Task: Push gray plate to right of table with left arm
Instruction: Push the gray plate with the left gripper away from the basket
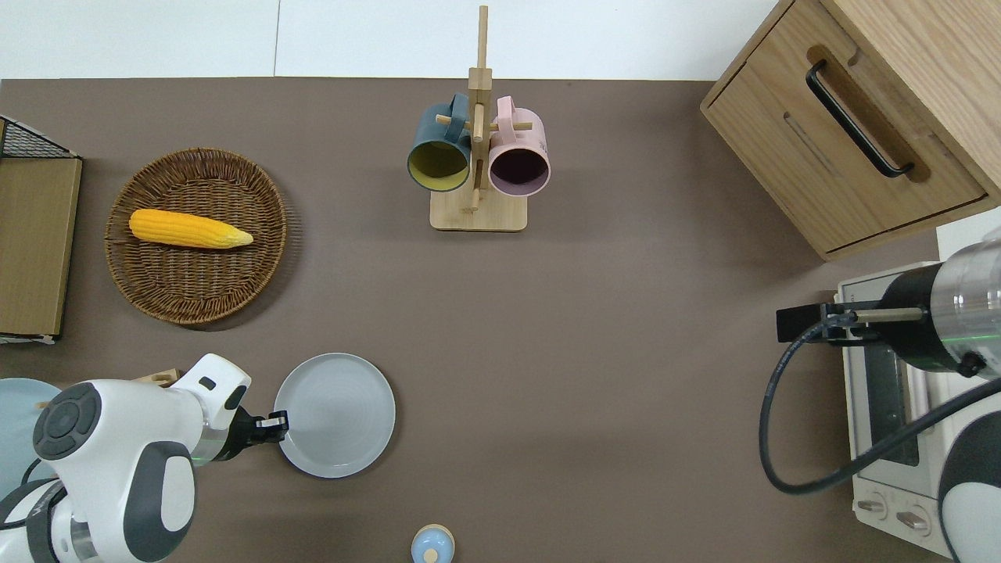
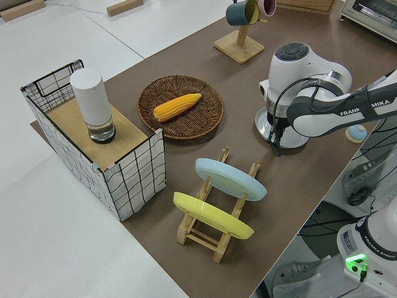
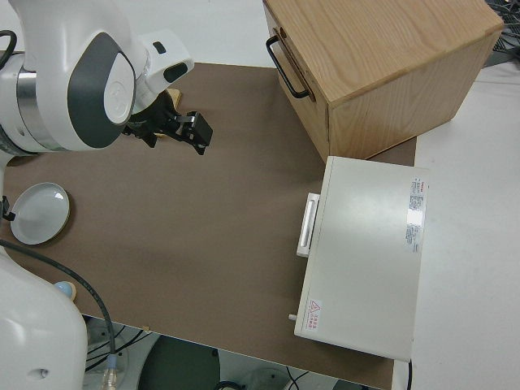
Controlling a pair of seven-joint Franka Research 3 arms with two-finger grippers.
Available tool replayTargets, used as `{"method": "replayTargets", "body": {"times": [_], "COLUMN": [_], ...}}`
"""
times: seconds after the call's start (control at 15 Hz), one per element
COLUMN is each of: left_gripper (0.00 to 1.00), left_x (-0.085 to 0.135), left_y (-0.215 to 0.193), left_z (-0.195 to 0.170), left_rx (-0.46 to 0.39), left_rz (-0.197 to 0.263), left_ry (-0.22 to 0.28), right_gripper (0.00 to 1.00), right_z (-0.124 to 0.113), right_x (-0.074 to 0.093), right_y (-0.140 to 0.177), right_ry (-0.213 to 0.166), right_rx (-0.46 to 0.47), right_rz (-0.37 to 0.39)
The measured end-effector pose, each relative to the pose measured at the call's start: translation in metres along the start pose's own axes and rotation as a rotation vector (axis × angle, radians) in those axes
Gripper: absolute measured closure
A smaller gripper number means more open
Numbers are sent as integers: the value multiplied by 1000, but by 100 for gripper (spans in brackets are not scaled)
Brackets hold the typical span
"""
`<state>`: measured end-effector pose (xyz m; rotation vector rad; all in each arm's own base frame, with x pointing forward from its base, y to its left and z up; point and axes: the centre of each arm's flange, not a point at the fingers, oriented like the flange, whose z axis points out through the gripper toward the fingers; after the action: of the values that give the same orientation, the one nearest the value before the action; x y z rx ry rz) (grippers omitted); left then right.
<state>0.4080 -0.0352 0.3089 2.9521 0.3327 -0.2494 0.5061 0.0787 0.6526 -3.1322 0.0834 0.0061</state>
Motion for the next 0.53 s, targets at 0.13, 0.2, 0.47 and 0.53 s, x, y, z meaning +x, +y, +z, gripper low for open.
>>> {"method": "replayTargets", "body": {"times": [0.13,0.2,0.47,0.53], "left_gripper": [98,98,98,98], "left_x": [-3,-5,-20,-23], "left_y": [14,22,65,74], "left_z": [3,5,15,17], "left_rx": [-5,-5,-13,-10], "left_rz": [-3,-3,3,1], "left_ry": [1,3,10,14], "right_gripper": [0,0,0,0], "right_z": [0,0,0,0], "right_x": [0,0,0,0], "right_y": [0,0,0,0], "right_ry": [0,0,0,0], "right_rx": [0,0,0,0], "right_rz": [0,0,0,0]}}
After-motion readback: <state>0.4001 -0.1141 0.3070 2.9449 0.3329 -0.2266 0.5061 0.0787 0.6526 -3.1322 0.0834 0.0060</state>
